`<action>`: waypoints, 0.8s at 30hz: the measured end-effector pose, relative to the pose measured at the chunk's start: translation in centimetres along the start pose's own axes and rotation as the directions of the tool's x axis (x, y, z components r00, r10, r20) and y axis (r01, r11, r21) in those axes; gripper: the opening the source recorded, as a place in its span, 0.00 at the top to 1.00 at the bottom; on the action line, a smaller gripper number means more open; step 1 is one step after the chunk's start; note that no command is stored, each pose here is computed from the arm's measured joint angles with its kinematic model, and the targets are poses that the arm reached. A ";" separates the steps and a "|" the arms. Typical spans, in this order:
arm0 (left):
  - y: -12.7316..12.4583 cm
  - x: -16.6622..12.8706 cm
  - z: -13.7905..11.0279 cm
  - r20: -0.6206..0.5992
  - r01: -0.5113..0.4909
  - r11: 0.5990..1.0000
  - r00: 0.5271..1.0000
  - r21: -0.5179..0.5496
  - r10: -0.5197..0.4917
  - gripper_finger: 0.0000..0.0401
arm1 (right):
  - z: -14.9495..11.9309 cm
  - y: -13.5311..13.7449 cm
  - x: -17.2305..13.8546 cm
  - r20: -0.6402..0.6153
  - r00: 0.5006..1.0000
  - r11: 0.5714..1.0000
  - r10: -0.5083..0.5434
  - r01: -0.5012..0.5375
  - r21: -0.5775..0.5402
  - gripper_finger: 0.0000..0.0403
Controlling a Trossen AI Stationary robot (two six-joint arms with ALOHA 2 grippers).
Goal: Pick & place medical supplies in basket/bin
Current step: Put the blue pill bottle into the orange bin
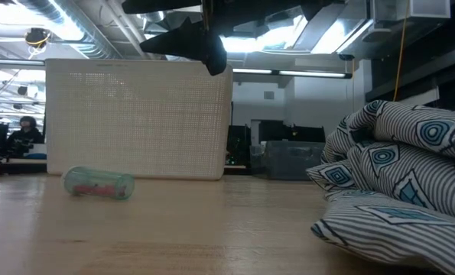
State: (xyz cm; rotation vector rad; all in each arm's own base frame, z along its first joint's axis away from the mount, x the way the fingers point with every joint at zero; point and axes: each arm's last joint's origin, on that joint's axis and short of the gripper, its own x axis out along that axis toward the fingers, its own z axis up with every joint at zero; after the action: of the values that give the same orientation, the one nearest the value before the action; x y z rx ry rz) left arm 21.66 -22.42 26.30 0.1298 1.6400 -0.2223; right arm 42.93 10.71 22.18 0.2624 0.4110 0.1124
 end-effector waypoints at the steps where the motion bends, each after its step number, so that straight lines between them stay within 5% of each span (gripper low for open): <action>1: 0.0 -0.4 0.0 0.028 -0.037 0.999 0.999 0.011 0.037 0.52 | 0.0 0.0 0.0 0.007 1.000 1.000 -0.006 0.007 -0.001 0.35; 5: -0.3 -1.8 0.1 0.206 -0.231 0.972 0.954 0.040 0.218 0.52 | 0.4 0.4 -0.1 0.063 0.997 0.998 -0.045 0.048 -0.034 0.35; 9: -0.8 -2.4 -0.3 0.443 -0.348 0.937 0.839 -0.012 0.317 0.52 | 1.2 0.8 -0.9 0.112 0.988 0.991 -0.108 0.116 -0.067 0.35; 14: 0.2 -1.3 -2.1 0.600 -0.307 0.949 0.748 -0.067 0.284 0.52 | 2.4 1.8 -2.4 0.166 0.973 0.978 -0.158 0.178 -0.108 0.35; 24: 6.4 5.7 -4.9 0.767 -0.213 0.963 0.587 -0.164 0.260 0.52 | 2.5 3.0 -3.4 0.201 0.943 0.947 -0.264 0.293 -0.132 0.35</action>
State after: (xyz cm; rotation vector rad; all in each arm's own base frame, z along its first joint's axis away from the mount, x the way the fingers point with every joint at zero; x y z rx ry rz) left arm 17.78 -15.38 20.54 0.1775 0.7176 -0.0077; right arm 40.68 12.48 26.50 0.0526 0.2526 -0.1564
